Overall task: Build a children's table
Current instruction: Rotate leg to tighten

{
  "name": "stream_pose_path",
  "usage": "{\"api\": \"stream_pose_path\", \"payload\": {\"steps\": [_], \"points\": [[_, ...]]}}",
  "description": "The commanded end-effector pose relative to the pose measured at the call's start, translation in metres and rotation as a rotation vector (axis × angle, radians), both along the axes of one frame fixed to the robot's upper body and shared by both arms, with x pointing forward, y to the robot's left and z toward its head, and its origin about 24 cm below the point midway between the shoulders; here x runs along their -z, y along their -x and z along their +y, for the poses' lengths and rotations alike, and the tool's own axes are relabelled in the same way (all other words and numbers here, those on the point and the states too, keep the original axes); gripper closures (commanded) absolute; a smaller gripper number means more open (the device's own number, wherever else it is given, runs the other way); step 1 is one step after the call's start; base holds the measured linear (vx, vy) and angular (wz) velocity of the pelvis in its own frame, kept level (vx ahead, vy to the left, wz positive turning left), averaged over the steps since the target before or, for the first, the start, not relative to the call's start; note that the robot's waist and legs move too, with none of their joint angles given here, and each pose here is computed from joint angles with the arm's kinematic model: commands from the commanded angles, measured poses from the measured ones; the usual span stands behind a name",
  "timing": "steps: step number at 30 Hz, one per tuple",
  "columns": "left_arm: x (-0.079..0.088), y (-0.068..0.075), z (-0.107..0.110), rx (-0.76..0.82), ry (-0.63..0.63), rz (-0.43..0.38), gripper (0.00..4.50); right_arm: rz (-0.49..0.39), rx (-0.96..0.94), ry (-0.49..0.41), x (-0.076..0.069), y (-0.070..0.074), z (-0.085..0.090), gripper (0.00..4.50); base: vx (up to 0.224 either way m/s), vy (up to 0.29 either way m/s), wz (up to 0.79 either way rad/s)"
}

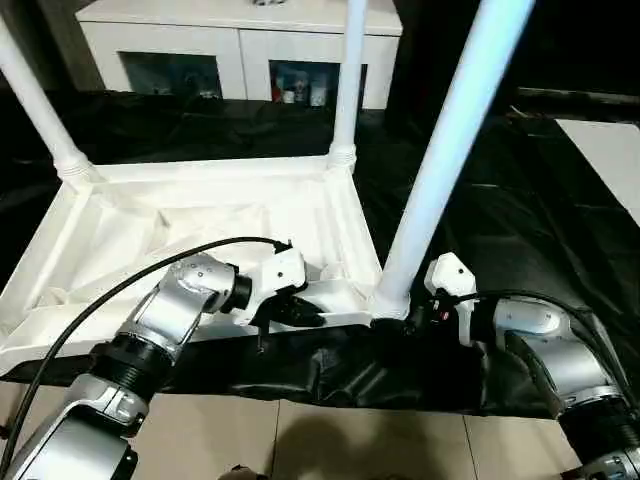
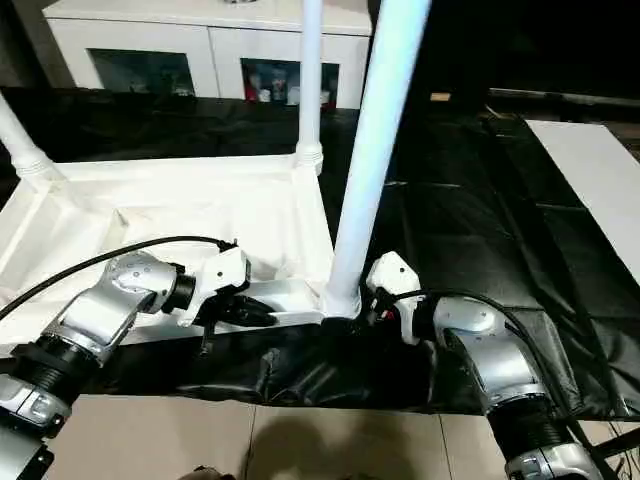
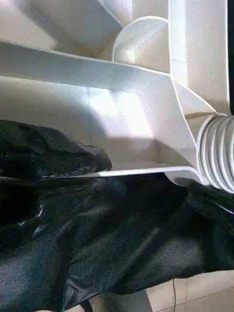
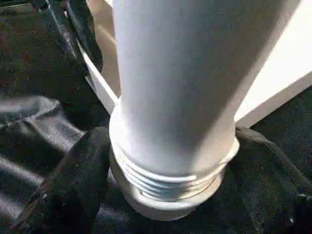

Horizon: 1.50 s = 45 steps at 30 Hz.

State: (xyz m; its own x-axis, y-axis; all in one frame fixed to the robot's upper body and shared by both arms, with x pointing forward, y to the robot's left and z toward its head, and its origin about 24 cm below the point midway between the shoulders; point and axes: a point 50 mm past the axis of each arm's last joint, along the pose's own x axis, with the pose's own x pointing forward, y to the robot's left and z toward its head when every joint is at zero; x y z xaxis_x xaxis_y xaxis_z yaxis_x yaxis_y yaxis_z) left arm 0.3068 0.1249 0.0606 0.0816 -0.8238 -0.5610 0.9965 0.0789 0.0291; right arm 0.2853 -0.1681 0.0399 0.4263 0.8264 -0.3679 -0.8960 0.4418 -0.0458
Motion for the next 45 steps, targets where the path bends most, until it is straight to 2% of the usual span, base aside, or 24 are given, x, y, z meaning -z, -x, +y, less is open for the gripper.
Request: {"api": "stream_pose_path", "payload": {"steps": [1,5,8,9,13,14,23,32,36,40,45], "points": [[-0.001,0.007,-0.011,0.097,0.005,0.014,4.5,-0.091,-0.029,-0.039,-0.019,-0.007,0.003,0.98,0.0,0.0,0.0],[-0.001,0.008,-0.011,0.096,0.003,0.016,4.5,-0.111,-0.016,-0.035,-0.02,-0.009,0.001,0.98,0.0,0.0,0.0],[-0.001,0.008,-0.01,0.094,-0.001,0.017,4.5,-0.083,-0.005,-0.074,-0.022,-0.01,-0.001,0.98,0.0,0.0,0.0],[-0.001,0.008,-0.01,0.093,-0.002,0.017,4.5,-0.073,-0.008,-0.085,-0.022,-0.01,-0.001,0.55,0.0,0.0,0.0],[0.0,0.009,-0.01,0.094,-0.008,0.018,4.5,-0.048,-0.068,-0.068,-0.022,-0.003,-0.002,0.38,0.0,0.0,0.0],[0.0,0.009,-0.01,0.094,-0.009,0.017,4.5,-0.052,-0.08,-0.051,-0.021,-0.002,-0.002,0.1,0.0,0.0,0.0],[0.001,0.01,-0.01,0.099,-0.015,0.021,4.5,-0.045,-0.076,-0.02,-0.019,-0.002,-0.008,0.1,0.0,0.0,0.0],[0.0,0.009,-0.008,0.096,-0.021,0.018,4.5,-0.038,-0.07,-0.01,-0.016,-0.006,-0.003,0.1,0.0,0.0,0.0],[0.0,0.009,-0.008,0.093,-0.02,0.018,4.5,-0.034,-0.102,0.01,-0.014,-0.005,-0.001,0.46,0.0,0.0,0.0],[0.0,0.01,-0.008,0.092,-0.019,0.021,4.5,-0.028,-0.104,-0.001,-0.014,-0.005,0.0,0.73,0.0,0.0,0.0],[0.0,0.009,-0.008,0.089,-0.016,0.016,4.5,-0.03,-0.083,-0.029,-0.016,-0.007,0.0,1.29,0.0,0.0,0.0]]}}
